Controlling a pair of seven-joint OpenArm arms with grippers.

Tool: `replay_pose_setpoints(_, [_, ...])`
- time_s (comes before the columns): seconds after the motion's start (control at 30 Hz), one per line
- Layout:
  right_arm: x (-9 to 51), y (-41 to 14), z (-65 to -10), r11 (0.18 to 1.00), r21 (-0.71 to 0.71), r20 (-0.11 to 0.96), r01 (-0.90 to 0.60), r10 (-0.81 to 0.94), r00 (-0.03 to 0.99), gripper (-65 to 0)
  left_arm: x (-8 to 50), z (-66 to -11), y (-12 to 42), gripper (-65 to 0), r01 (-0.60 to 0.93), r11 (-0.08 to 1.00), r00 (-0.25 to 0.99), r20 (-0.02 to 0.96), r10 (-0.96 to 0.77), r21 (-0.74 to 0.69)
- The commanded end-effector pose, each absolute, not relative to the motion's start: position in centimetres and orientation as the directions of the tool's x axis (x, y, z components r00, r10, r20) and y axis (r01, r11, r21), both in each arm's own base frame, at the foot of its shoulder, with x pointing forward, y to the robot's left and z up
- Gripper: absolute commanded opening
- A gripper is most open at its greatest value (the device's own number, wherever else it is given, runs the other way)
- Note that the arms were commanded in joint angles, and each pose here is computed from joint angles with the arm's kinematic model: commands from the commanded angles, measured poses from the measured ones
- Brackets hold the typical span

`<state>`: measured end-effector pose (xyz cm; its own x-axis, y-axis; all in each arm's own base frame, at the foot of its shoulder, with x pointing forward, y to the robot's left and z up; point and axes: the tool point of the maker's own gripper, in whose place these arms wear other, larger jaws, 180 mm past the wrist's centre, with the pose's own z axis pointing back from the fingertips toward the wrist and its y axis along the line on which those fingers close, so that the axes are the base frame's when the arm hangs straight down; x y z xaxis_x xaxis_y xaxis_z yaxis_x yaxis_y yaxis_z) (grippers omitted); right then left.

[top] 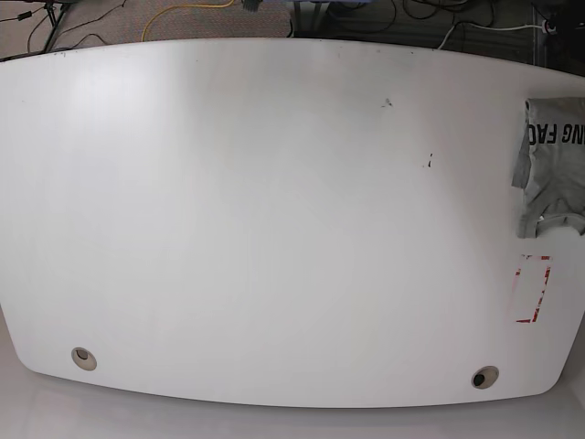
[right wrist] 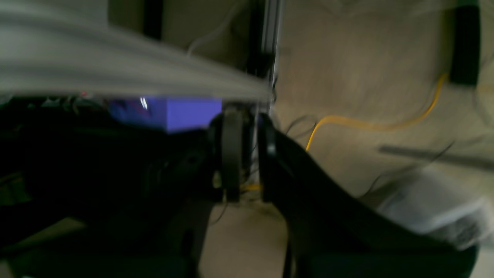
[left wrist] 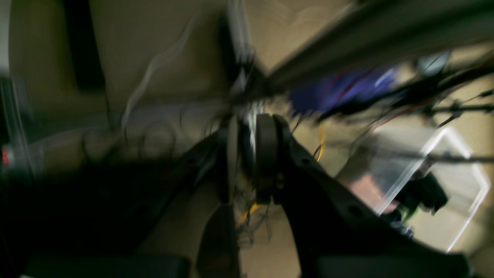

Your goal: Layout the t-shirt on the table in an organized manner, then fold the t-shirt properly

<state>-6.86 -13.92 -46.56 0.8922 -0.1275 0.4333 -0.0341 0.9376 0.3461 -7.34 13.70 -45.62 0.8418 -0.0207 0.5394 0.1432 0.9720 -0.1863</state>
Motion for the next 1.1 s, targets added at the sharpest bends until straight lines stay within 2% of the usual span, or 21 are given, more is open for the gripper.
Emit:
replay_pose_setpoints(0.0, [-7.7, -13.5, -47.4, 0.924, 0.382, 0.433, 0.006, -0.185, 0.882, -58.5, -7.1, -47.6, 14.3, -56.9, 0.130, 0.973, 0.842, 0.539, -0.005, -0.193])
replay_pose_setpoints(0.33, [-9.3, -12.8, -53.4, 0.921, 0.383, 0.366, 0.074, -0.225, 0.903, -58.5, -7.8, -56.8, 16.6, -56.9, 0.035, 0.980, 0.922, 0.384, 0.045, -0.198])
replay_pose_setpoints(0.47, [-8.8, -12.3, -55.2, 0.913, 0.398, 0.349, 0.094, -0.245, 0.905, -58.5, -8.6, -59.5, 15.7, -56.9, 0.034, 0.973, 0.953, 0.302, 0.038, -0.230])
replay_pose_setpoints(0.63, [-7.4, -12.1, -56.7, 0.913, 0.393, 0.346, 0.112, -0.259, 0.902, -58.5, -9.0, -61.9, 16.0, -56.9, 0.040, 0.971, 0.977, 0.213, 0.012, -0.237])
replay_pose_setpoints(0.97, [-5.4, -12.8, -59.6, 0.922, 0.354, 0.319, 0.155, -0.274, 0.907, -58.2, -6.6, -64.3, 17.6, -56.8, 0.001, 0.987, 0.989, 0.147, 0.023, -0.158])
replay_pose_setpoints(1.07, [-5.2, -13.4, -60.6, 0.931, 0.333, 0.299, 0.151, -0.256, 0.919, -58.2, -6.3, -64.8, 17.8, -55.8, -0.011, 0.988, 0.995, 0.100, 0.027, -0.155])
